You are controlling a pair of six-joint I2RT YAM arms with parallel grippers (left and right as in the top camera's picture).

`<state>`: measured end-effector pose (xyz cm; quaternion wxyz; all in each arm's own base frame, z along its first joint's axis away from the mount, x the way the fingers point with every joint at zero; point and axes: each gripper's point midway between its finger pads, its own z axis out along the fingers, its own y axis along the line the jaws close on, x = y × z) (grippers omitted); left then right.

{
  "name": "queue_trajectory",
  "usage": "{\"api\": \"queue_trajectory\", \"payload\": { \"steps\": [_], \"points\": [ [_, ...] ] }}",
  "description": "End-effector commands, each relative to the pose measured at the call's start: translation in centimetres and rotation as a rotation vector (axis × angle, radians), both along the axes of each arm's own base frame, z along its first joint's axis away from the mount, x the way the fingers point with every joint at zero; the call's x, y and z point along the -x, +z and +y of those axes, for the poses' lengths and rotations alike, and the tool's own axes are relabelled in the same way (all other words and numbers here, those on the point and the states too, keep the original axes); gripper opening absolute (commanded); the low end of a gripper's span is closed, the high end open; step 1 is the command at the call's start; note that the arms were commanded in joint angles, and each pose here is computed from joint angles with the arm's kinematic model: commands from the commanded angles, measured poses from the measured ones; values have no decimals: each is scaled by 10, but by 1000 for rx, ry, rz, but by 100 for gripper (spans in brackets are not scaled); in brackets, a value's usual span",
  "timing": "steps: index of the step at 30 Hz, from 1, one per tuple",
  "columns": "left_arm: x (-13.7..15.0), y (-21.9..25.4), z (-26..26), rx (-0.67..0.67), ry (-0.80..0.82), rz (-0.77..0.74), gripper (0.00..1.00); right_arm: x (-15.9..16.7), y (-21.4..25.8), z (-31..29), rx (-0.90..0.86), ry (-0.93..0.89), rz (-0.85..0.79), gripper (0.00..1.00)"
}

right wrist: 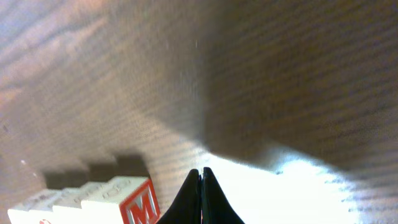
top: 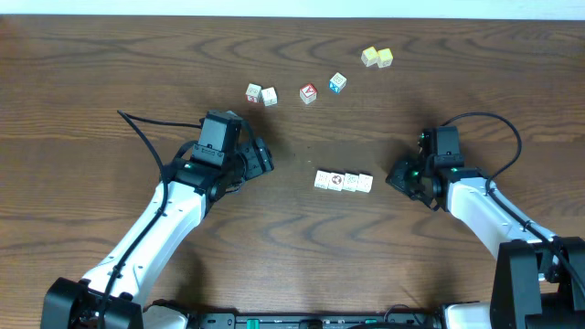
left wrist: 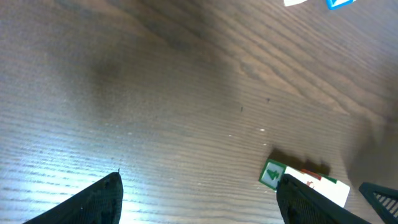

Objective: Lift 4 blocks

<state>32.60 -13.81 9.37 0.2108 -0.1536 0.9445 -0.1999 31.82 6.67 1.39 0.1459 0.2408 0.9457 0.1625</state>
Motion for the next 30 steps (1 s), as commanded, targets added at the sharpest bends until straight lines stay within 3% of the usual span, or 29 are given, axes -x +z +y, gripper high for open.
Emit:
{"api": "queue_trajectory", "payload": {
  "steps": [1, 14, 19, 30],
  "points": [
    [2, -4, 7, -34, 13, 11, 80, -6, 16, 4, 19, 58, -34, 1],
    [6, -8, 13, -62, 34, 30, 80, -37, 67, 20, 83, 224, -137, 1],
    [6, -8, 13, -62, 34, 30, 80, -38, 68, 48, 84, 295, -176, 1],
    [6, -8, 13, -62, 33, 30, 80, -40, 41, 60, 179, 241, -135, 1]
  ]
}}
